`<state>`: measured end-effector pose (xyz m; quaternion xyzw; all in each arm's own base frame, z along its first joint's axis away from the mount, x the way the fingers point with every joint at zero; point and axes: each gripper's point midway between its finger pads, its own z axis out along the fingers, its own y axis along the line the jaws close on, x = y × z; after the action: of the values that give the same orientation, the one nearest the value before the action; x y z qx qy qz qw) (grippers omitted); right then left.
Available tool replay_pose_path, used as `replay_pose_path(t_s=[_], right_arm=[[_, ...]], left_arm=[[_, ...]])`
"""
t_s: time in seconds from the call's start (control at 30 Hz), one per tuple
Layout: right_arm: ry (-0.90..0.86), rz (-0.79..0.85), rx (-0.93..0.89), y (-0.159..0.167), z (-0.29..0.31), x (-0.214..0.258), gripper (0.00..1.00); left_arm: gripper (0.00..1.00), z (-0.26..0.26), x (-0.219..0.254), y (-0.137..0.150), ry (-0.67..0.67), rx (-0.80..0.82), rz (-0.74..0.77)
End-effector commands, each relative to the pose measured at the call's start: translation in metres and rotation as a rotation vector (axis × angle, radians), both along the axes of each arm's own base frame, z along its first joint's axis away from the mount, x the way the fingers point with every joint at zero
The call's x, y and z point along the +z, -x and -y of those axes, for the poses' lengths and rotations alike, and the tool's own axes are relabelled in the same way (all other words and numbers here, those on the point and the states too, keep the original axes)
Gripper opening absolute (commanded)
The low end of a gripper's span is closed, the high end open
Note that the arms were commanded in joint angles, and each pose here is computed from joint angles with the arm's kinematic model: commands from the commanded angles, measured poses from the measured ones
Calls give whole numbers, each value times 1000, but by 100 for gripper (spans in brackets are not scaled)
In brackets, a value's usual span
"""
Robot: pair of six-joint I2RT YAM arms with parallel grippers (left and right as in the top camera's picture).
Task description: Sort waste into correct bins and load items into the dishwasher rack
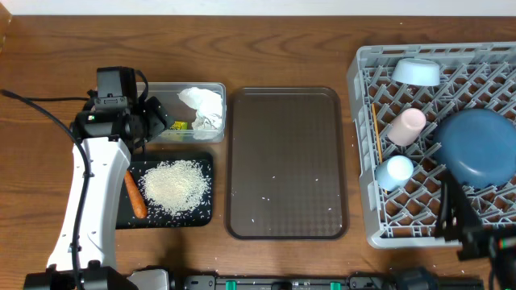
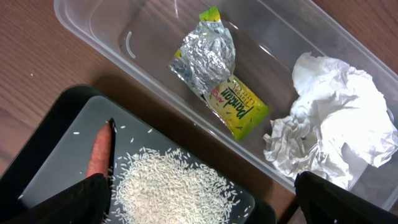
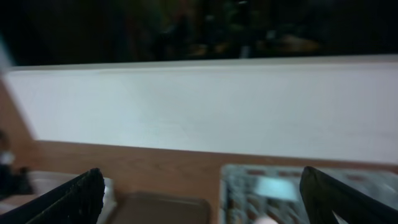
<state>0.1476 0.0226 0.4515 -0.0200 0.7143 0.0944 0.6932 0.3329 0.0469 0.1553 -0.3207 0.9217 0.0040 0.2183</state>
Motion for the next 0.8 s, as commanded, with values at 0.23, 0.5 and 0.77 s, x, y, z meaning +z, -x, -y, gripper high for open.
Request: replay_pose_path(t_s=[0.23, 0.5, 0.77], right_arm=[[55, -145, -244, -7, 39, -147, 99], [-24, -81, -195, -62, 24, -217, 99], [24, -61, -209, -84, 27, -256, 99]], left_arm=[[98, -4, -2, 2, -20, 5, -12], [98, -4, -2, 2, -20, 5, -12], [98, -4, -2, 2, -20, 5, -12]])
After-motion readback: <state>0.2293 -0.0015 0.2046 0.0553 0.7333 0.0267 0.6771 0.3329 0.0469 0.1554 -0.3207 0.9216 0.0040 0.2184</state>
